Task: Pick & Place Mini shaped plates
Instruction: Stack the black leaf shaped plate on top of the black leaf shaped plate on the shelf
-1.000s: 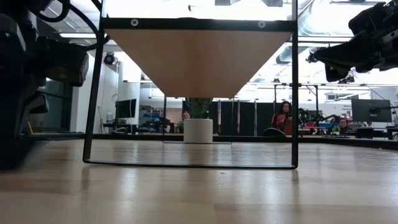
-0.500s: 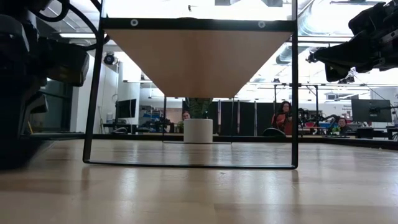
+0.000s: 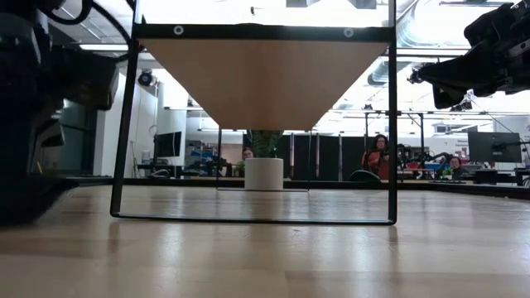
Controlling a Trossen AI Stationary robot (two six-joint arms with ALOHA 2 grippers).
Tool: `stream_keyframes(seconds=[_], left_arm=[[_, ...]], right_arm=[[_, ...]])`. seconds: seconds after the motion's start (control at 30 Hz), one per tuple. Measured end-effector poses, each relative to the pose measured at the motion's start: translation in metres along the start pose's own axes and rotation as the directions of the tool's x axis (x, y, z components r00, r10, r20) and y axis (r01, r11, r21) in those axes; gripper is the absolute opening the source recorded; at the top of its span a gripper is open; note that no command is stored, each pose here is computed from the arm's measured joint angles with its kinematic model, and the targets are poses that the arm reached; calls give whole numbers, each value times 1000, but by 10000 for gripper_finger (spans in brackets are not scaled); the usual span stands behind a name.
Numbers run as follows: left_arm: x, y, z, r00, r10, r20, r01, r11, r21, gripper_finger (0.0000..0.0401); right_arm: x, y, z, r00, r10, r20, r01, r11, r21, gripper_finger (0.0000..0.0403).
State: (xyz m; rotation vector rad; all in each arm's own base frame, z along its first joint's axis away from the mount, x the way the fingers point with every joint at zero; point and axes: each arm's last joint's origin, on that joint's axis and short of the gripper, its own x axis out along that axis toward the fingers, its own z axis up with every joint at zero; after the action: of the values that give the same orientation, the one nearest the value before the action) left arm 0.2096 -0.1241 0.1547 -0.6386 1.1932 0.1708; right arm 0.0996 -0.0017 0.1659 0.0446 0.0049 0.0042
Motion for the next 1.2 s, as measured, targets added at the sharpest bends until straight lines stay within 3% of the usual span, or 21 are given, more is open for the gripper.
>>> stream_keyframes(seconds=[0.5, 0.9, 1.2], left_arm=[[-61, 19, -5, 994, 24, 106, -19, 998, -52, 0], [-112, 32, -7, 962, -43, 270, 62, 996, -61, 0], [-166, 16, 5, 938, -3, 348, 22, 999, -49, 0]], right_arm=[[0, 0, 0, 1000, 0, 0, 0, 1000, 0, 12], [0, 0, 0, 1000, 0, -1, 0, 1000, 0, 12], [0, 0, 0, 1000, 0, 1, 0, 1000, 0, 12]])
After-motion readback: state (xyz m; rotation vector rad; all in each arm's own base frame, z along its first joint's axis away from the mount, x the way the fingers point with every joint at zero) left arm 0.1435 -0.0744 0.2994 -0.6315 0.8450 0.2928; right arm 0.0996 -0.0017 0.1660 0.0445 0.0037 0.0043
